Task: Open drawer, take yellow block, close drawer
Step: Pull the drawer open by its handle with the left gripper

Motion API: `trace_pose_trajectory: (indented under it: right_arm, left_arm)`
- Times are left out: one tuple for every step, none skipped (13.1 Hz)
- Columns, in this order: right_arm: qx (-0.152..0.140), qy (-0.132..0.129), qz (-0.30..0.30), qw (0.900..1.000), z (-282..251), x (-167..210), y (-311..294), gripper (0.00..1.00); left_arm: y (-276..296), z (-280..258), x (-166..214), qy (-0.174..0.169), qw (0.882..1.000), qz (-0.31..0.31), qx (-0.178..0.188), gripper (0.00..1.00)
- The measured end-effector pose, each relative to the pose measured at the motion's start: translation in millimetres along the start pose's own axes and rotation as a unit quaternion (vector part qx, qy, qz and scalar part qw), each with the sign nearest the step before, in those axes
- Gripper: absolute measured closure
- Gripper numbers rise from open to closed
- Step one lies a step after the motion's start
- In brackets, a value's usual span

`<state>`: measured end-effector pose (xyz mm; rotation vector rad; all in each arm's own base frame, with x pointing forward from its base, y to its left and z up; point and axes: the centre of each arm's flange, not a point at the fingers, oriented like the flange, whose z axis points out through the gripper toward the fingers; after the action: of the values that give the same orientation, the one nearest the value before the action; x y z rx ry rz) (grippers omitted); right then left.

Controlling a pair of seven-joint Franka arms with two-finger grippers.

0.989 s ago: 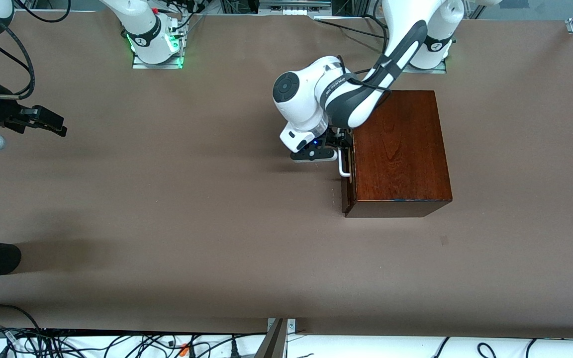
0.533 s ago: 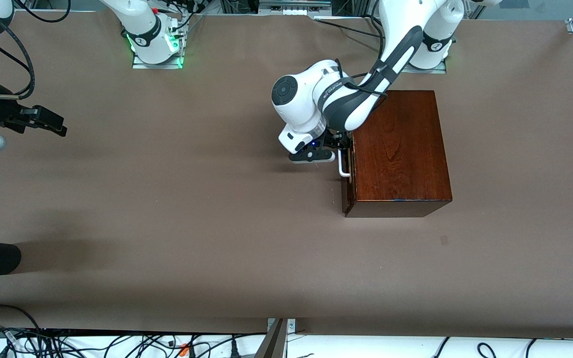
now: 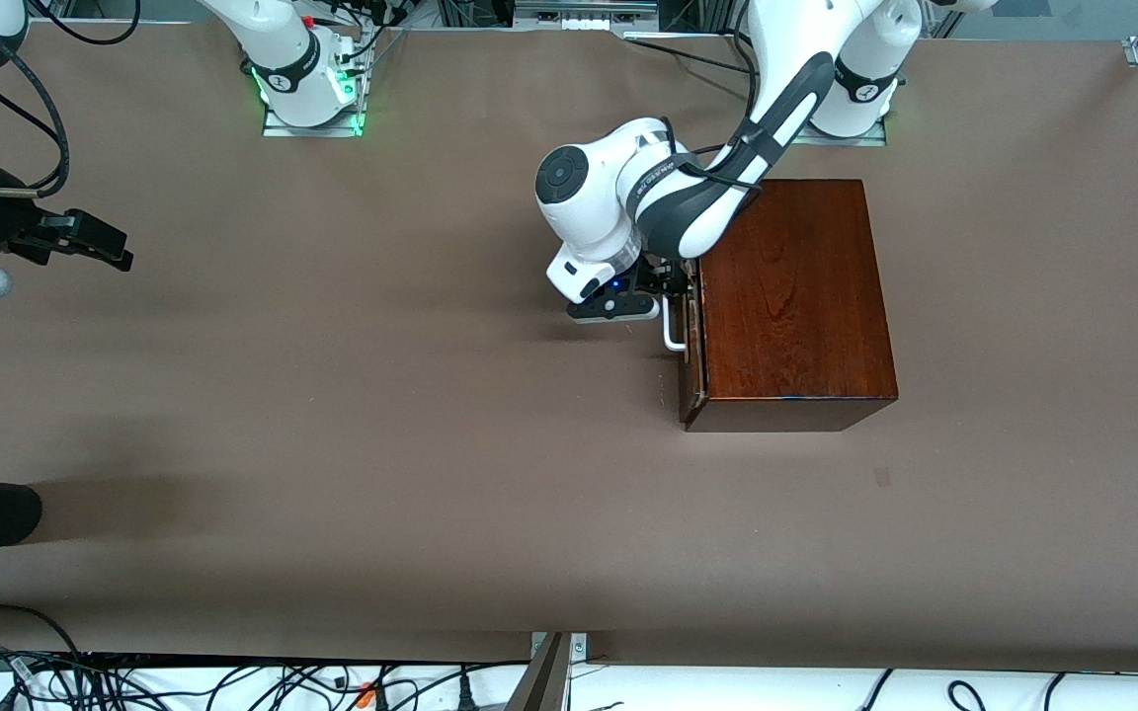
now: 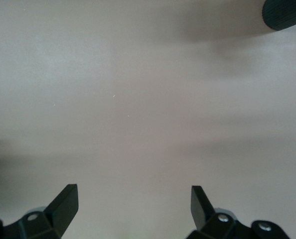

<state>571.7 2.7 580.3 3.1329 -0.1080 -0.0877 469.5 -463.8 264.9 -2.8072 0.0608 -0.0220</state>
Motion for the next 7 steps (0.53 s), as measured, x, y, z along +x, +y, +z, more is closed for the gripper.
trace_pose_trajectory:
  right_arm:
    - [0.0, 0.0, 0.0, 1.0, 0, 0, 0, 0.0]
    - [0.0, 0.0, 0.0, 1.0, 0, 0, 0, 0.0]
    - [0.0, 0.0, 0.0, 1.0, 0, 0, 0, 0.0]
    - [0.0, 0.0, 0.0, 1.0, 0, 0, 0, 0.0]
    - [0.0, 0.0, 0.0, 1.0, 0, 0, 0, 0.0]
    - [0.0, 0.0, 0.0, 1.0, 0, 0, 0, 0.0]
    - [0.0, 0.0, 0.0, 1.0, 0, 0, 0, 0.0]
  left_arm:
    - [2, -3, 0, 0.002, 1.0, -0.002, -0.007, 0.0]
    - [4, -7, 1, 0.002, 1.0, -0.007, -0.015, 0.0]
    - [6, -11, 2, 0.003, 1.0, -0.01, -0.024, 0.0]
    - [9, -14, 2, 0.004, 0.999, -0.01, -0.03, 0.0]
    - [11, -16, 1, 0.005, 0.999, -0.01, -0.032, 0.0]
    - [14, -17, 1, 0.006, 0.999, -0.011, -0.038, 0.0]
    - [16, -18, 1, 0.004, 0.999, -0.013, -0.047, 0.0]
